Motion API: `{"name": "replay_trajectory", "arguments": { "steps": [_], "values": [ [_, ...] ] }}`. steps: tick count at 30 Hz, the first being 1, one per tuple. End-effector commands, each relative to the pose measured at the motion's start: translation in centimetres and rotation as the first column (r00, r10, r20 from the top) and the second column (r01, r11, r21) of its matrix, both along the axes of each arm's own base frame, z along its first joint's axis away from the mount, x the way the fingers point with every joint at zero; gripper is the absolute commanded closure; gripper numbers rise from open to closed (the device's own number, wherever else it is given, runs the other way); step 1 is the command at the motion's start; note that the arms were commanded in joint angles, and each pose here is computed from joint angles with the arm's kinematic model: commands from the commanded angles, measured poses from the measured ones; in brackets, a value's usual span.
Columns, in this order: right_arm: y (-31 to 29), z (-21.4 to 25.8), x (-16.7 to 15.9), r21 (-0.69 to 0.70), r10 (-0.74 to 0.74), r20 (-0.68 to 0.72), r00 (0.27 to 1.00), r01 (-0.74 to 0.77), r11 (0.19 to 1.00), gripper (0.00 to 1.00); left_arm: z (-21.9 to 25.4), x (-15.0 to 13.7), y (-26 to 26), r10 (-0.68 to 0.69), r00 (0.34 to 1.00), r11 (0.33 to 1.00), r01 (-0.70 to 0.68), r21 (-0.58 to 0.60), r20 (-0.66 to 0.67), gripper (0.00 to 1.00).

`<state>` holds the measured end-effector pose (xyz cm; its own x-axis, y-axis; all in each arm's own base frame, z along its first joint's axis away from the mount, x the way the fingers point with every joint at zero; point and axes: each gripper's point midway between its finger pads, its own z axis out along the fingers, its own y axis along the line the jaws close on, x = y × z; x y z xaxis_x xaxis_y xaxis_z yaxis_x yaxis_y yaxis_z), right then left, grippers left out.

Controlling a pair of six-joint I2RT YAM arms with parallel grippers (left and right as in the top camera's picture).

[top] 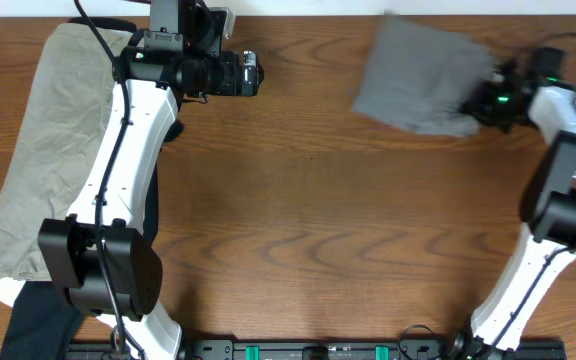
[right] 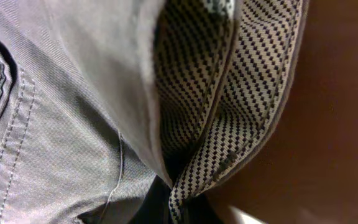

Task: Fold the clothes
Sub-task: 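Drag the folded shorts to the table's top right corner with right gripper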

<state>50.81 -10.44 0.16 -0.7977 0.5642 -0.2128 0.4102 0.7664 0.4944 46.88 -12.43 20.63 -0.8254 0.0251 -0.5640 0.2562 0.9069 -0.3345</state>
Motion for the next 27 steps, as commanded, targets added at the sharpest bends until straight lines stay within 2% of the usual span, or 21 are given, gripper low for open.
{"name": "replay_trajectory", "arguments": {
  "steps": [1,6,9,11,16,22,27],
  "values": [
    [-6.8,-3.3,-3.2,-0.049,-0.318,-0.151,0.936,0.314,0.948,0.99,0.7,0.3,0.1,-0.001,1.000,1.000,0.001,0.005,0.023,0.02],
    [-12.5,-3.1,-4.7,-0.005,-0.592,-0.181,0.785,0.601,0.799,0.99,0.7,0.3,0.1,-0.001,1.000,1.000,0.001,0.005,0.023,0.02],
    [-15.2,-3.5,-6.2,-0.063,-0.761,-0.210,0.614,0.768,0.637,0.99,0.8,0.4,0.0,-0.001,1.000,1.000,0.001,0.004,0.027,0.02],
    [-15.8,-3.6,-6.4,-0.073,-0.814,-0.214,0.539,0.823,0.564,0.99,0.8,0.4,0.0,-0.001,1.000,1.000,0.001,0.003,0.028,0.02],
    [-14.2,-3.6,-5.5,-0.033,-0.867,-0.262,0.424,0.894,0.447,0.99,0.9,0.5,0.0,-0.001,0.999,1.000,0.001,0.003,0.033,0.02],
    [-10.9,-3.7,-3.8,-0.050,-0.904,-0.262,0.338,0.931,0.363,0.99,0.9,0.7,0.0,-0.001,0.999,1.000,0.001,0.002,0.041,0.02],
    [-8.5,-3.1,-1.0,-0.028,-0.903,-0.188,0.387,0.917,0.399,0.99,0.9,0.9,0.0,-0.001,0.999,1.000,0.001,0.002,0.046,0.02]
  ]
}}
